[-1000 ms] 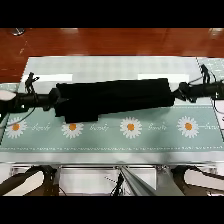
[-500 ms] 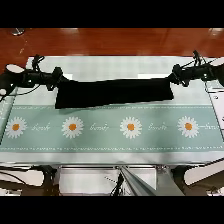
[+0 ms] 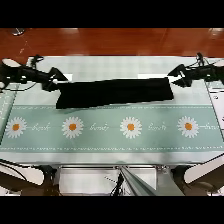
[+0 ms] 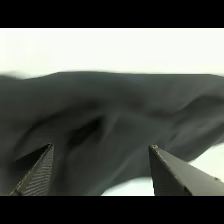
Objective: Fold the shirts.
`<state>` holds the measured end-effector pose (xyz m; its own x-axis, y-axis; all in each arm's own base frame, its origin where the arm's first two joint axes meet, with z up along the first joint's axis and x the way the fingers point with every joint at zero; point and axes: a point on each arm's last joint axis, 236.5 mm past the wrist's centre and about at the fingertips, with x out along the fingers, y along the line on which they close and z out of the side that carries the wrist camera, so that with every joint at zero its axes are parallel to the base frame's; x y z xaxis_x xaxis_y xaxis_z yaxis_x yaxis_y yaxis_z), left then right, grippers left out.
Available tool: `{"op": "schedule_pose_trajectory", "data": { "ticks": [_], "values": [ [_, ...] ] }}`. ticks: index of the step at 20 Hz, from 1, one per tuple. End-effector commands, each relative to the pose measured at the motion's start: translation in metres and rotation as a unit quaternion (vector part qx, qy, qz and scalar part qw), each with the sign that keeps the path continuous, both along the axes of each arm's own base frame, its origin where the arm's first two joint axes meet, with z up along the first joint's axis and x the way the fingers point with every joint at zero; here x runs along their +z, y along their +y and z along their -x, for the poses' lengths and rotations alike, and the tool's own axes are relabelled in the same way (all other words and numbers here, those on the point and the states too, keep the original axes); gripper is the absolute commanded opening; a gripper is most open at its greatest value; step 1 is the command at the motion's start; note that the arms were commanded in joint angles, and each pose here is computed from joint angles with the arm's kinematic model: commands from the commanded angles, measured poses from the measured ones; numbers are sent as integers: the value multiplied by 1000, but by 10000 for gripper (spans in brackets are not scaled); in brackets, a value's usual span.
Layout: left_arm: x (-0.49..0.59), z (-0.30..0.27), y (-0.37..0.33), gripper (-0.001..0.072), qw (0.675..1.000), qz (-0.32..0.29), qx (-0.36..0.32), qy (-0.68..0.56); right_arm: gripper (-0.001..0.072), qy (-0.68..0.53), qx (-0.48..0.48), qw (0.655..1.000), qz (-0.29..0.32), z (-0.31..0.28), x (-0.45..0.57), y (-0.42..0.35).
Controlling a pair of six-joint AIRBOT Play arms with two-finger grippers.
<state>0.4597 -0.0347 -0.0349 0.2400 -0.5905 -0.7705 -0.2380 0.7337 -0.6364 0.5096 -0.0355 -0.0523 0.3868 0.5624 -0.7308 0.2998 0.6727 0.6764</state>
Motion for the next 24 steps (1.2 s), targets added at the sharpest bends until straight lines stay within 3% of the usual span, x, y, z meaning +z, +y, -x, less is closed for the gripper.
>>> {"op": "schedule_pose_trajectory", "data": {
  "ticks": [1,3,7,10,13,14,15,16,17,18,20,24],
  "values": [
    [5,60,98,700,988,-134,11,80,623,46,8,999,-14,39,-1,-39],
    [7,87,131,700,980,-167,67,88,623,72,14,997,-18,54,-13,-43],
    [12,101,96,700,983,-122,132,-22,623,83,44,995,-33,53,-33,-12],
    [32,107,36,700,988,-55,110,-96,623,74,65,994,-43,40,-39,25],
    [49,111,-24,700,991,1,44,-124,616,76,97,992,-38,39,-43,58],
    [51,112,-39,700,991,3,22,-130,543,78,106,991,-39,40,-43,67],
    [50,113,-50,698,991,3,8,-131,304,82,114,989,-42,42,-41,73],
    [49,116,-59,638,992,6,-5,-129,51,86,126,987,-49,48,-36,79],
    [48,118,-67,247,992,8,-18,-126,22,85,142,985,-51,54,-28,81],
    [48,120,-72,40,991,9,-29,-127,22,80,161,983,-40,61,-16,78],
    [48,125,-86,30,991,11,-50,-127,22,60,184,981,19,72,12,63],
    [45,135,-139,29,984,9,-108,-140,22,-39,198,976,79,113,92,73]
  ]
}}
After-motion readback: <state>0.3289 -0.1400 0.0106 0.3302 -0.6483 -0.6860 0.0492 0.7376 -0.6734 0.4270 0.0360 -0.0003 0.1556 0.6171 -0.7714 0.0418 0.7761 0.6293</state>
